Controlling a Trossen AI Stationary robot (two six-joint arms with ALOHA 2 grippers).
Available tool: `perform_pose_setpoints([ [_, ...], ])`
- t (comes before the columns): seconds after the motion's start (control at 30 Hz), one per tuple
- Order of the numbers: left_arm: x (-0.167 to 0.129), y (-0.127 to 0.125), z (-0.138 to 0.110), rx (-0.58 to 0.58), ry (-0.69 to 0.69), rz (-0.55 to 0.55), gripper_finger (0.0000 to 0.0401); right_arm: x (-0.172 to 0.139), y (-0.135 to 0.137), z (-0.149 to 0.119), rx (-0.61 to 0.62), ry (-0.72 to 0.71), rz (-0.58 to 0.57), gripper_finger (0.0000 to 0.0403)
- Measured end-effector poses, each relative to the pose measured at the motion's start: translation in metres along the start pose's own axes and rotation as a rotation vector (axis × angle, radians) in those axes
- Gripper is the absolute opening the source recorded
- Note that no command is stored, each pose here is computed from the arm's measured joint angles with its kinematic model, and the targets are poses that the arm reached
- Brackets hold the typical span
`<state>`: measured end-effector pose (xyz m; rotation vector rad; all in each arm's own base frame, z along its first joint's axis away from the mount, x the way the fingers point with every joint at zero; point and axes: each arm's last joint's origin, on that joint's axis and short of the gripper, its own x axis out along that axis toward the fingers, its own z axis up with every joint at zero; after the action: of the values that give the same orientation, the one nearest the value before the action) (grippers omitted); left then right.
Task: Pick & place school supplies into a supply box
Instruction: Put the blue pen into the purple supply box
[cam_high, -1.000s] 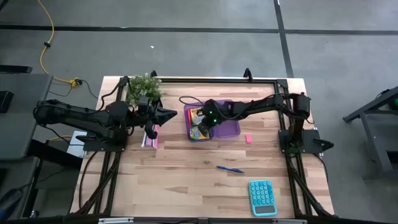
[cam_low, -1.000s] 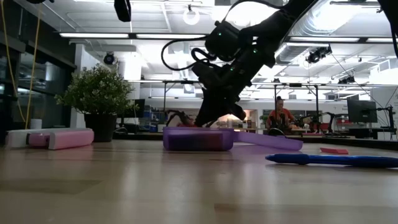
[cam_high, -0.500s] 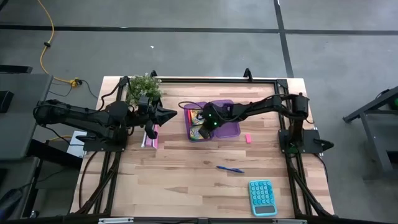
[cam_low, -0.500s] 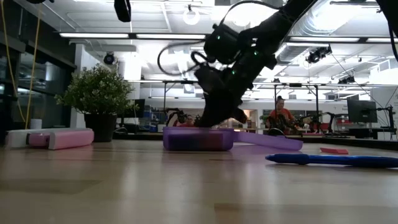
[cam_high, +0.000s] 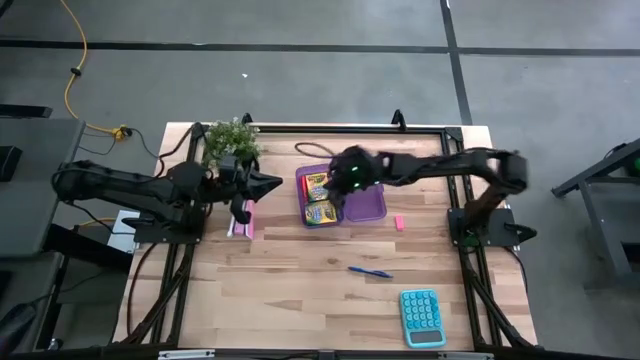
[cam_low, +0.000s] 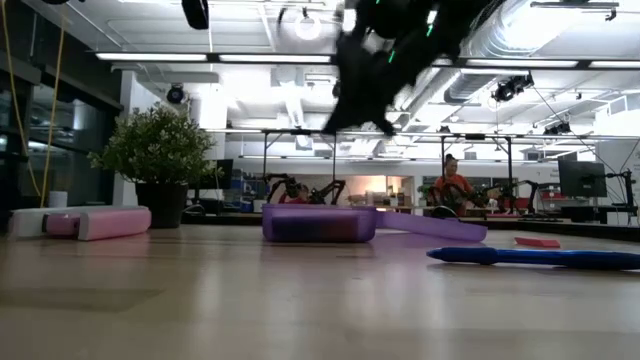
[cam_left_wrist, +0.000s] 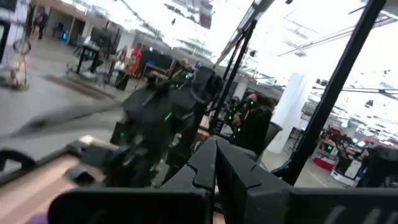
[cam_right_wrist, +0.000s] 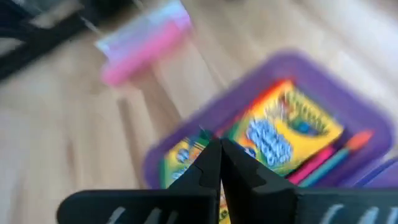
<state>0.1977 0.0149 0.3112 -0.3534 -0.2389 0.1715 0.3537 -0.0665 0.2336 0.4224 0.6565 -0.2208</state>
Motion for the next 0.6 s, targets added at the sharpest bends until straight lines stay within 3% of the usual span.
perform_pose_setpoints([
  [0.13, -0.011, -0.001, 0.009, 0.065, -0.011, -0.004, 0.0000, -0.064, 0.025, 0.025, -0.128, -0.209, 0.089, 0.0000],
  [0.3, -0.031, -0.001, 0.020, 0.085, -0.004, 0.019, 0.0000, -0.124, 0.049, 0.037, -0.259, -0.418, 0.181, 0.0000],
  [0.43, -0.040, 0.000, 0.021, 0.066, 0.021, 0.029, 0.0000, -0.138, 0.060, 0.035, -0.314, -0.442, 0.261, 0.0000],
  [0.6, -0.040, 0.000, 0.021, 0.070, 0.028, 0.031, 0.0000, -0.124, 0.067, 0.018, -0.314, -0.442, 0.361, 0.0000],
])
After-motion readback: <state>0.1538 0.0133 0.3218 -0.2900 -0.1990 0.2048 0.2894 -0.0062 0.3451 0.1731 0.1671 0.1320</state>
